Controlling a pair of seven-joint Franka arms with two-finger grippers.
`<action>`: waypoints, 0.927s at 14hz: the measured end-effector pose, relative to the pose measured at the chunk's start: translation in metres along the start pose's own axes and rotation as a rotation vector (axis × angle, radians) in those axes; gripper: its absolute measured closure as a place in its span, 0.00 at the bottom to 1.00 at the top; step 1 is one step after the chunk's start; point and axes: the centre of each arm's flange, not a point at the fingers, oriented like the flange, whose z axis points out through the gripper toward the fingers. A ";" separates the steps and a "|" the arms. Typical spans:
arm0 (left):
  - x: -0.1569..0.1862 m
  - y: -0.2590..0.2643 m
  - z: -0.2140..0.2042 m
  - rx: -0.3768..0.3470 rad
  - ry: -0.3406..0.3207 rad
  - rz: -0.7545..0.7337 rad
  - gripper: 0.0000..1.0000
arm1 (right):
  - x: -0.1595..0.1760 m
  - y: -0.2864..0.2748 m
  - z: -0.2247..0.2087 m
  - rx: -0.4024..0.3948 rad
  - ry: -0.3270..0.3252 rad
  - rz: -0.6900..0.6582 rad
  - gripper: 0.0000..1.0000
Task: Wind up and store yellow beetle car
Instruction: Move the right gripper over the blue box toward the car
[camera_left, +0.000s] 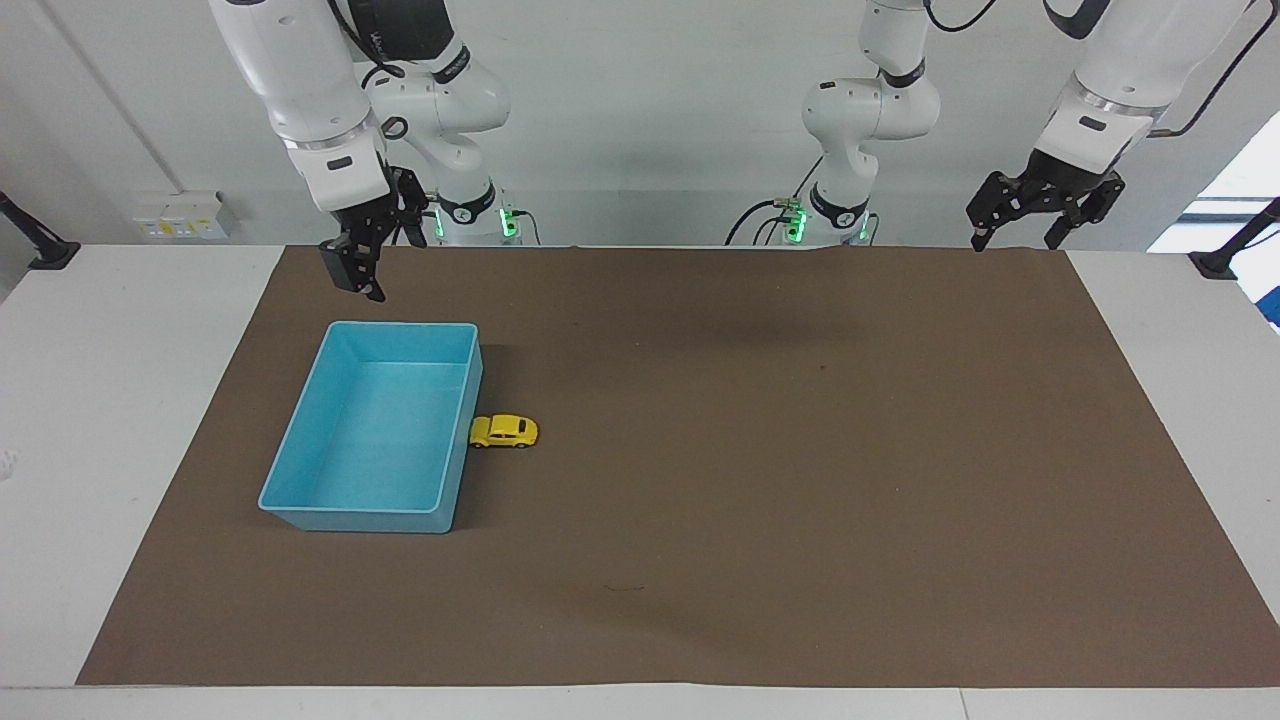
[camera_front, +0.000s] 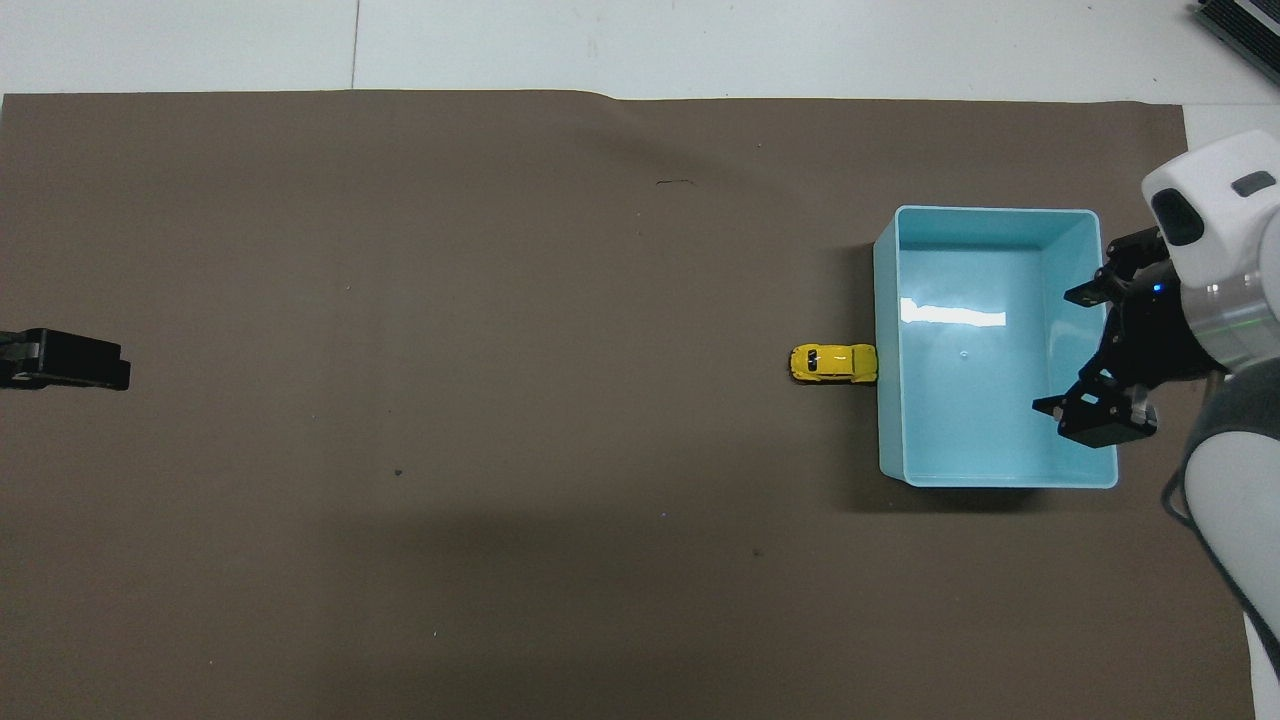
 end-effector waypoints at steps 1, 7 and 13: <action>0.000 -0.002 0.000 0.000 0.000 -0.004 0.00 | 0.006 0.002 0.007 0.003 -0.001 -0.032 0.00; 0.000 -0.003 0.000 -0.001 0.001 -0.006 0.00 | 0.056 0.004 0.044 0.010 -0.002 -0.145 0.00; -0.001 0.002 -0.006 0.000 0.013 0.004 0.00 | 0.066 0.015 0.074 0.031 -0.008 -0.235 0.00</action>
